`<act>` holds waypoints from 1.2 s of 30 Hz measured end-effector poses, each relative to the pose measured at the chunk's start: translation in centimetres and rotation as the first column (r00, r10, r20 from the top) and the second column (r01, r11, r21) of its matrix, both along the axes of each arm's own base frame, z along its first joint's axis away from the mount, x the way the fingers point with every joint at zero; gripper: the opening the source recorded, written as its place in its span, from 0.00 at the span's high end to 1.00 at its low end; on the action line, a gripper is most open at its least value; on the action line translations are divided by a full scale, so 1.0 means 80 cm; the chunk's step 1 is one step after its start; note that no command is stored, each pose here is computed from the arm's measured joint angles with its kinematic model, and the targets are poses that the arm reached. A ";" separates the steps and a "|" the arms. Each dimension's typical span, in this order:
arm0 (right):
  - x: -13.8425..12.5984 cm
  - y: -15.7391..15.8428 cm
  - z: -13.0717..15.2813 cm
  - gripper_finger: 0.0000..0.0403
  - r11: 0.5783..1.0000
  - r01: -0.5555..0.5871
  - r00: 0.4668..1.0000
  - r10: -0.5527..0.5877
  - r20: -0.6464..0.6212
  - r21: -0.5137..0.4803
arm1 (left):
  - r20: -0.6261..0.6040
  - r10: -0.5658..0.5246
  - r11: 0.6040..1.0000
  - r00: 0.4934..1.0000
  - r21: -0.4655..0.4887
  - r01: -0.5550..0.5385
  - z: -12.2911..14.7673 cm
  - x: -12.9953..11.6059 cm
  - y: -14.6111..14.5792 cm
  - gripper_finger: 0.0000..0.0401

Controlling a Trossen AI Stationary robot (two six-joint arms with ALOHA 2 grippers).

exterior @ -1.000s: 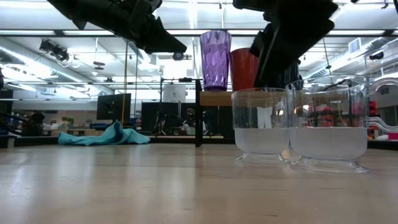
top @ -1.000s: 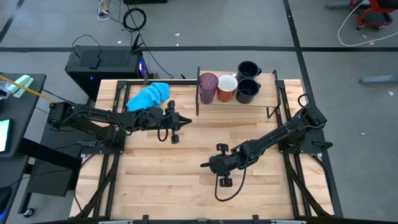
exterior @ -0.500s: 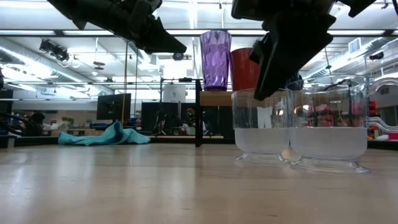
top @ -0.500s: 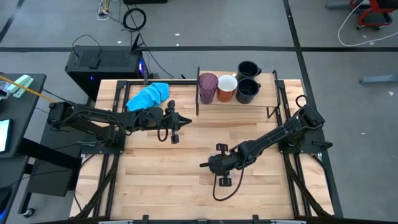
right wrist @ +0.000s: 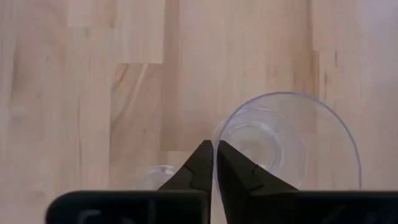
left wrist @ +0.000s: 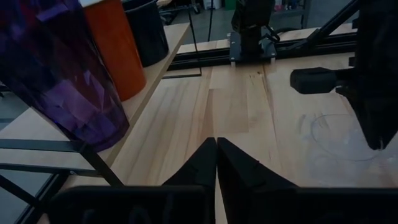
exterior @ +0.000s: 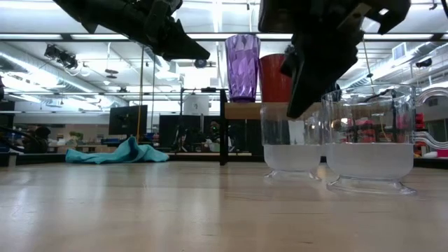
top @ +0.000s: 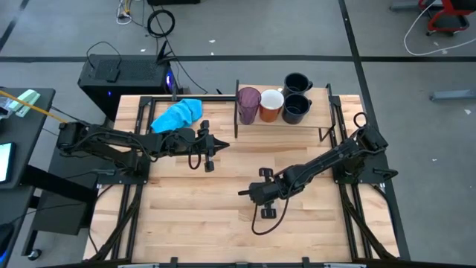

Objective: Stack small to large cups/mugs on shelf
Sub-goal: Put the top transparent mug on the shelf

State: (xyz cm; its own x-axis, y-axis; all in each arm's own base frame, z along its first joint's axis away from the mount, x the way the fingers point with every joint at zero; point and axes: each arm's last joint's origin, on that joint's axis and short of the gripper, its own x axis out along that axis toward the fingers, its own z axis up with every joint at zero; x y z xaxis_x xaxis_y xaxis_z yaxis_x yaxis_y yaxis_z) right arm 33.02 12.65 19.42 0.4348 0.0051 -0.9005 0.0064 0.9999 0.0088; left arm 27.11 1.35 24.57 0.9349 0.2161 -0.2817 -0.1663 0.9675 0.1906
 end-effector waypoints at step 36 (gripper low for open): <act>-0.163 -0.105 0.157 0.98 0.952 0.297 0.952 -0.301 -0.052 -0.068 | -0.002 0.000 1.000 1.000 0.000 0.000 0.000 0.000 0.000 0.94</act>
